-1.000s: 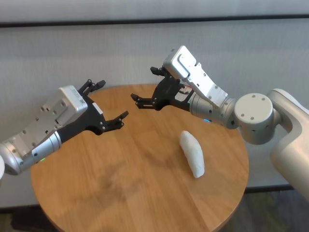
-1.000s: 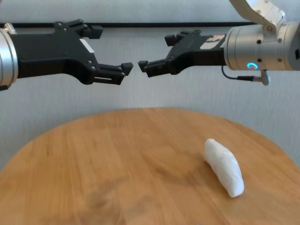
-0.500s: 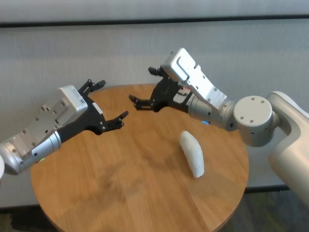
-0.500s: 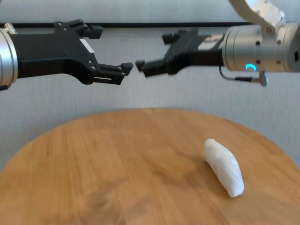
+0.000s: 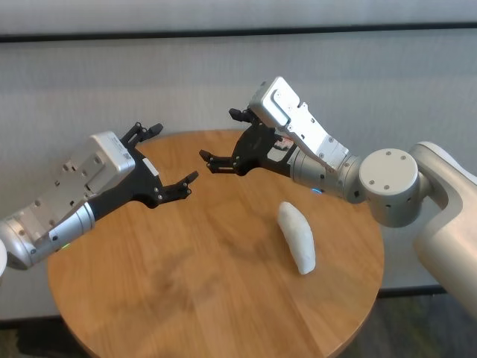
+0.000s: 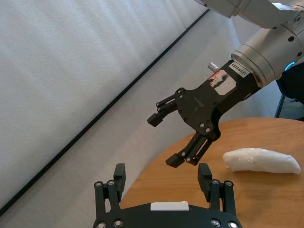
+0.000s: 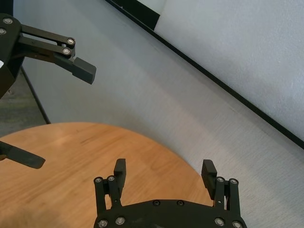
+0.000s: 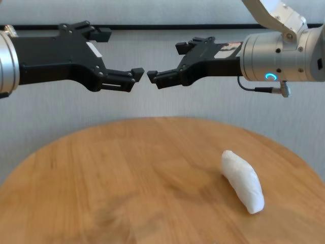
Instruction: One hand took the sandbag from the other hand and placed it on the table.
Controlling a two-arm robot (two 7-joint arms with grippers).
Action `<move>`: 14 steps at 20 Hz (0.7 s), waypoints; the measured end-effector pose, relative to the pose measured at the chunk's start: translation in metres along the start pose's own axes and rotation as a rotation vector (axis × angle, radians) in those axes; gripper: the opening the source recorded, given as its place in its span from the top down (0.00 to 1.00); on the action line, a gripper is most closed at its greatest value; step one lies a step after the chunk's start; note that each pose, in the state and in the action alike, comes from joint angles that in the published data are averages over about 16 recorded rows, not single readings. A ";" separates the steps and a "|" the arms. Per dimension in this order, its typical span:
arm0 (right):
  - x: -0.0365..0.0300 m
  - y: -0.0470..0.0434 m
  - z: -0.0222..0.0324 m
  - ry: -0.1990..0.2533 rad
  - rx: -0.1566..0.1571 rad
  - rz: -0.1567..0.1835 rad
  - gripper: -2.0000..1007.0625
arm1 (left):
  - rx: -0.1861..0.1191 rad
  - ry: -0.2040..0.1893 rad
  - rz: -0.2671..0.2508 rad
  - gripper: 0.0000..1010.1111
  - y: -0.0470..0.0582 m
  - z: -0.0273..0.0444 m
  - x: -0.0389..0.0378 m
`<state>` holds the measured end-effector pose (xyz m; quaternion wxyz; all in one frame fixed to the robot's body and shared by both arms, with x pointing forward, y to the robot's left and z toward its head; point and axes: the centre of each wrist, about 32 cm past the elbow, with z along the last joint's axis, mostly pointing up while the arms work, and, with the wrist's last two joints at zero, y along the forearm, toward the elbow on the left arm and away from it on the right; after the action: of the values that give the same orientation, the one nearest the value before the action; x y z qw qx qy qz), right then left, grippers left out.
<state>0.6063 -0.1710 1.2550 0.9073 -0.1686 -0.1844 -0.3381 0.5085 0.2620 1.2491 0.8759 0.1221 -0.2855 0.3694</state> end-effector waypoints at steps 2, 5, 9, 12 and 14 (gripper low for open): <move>0.0001 -0.0001 0.0002 -0.001 0.002 -0.002 0.00 | 0.000 0.000 0.000 0.01 0.000 0.0000 0.0000; 0.0002 -0.0003 0.0004 -0.002 0.004 -0.004 0.00 | 0.000 0.000 0.000 0.01 0.000 0.0000 0.0000; 0.0004 -0.0005 0.0007 -0.003 0.007 -0.006 0.00 | 0.000 0.000 0.000 0.01 0.000 0.0000 0.0000; 0.0005 -0.0006 0.0008 -0.003 0.008 -0.007 0.00 | 0.000 0.000 0.000 0.01 0.000 0.0000 0.0000; 0.0006 -0.0006 0.0009 -0.004 0.009 -0.008 0.00 | 0.000 0.000 0.000 0.01 0.000 0.0000 0.0000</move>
<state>0.6061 -0.1713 1.2561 0.9064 -0.1647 -0.1882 -0.3404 0.5085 0.2620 1.2491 0.8759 0.1221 -0.2855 0.3694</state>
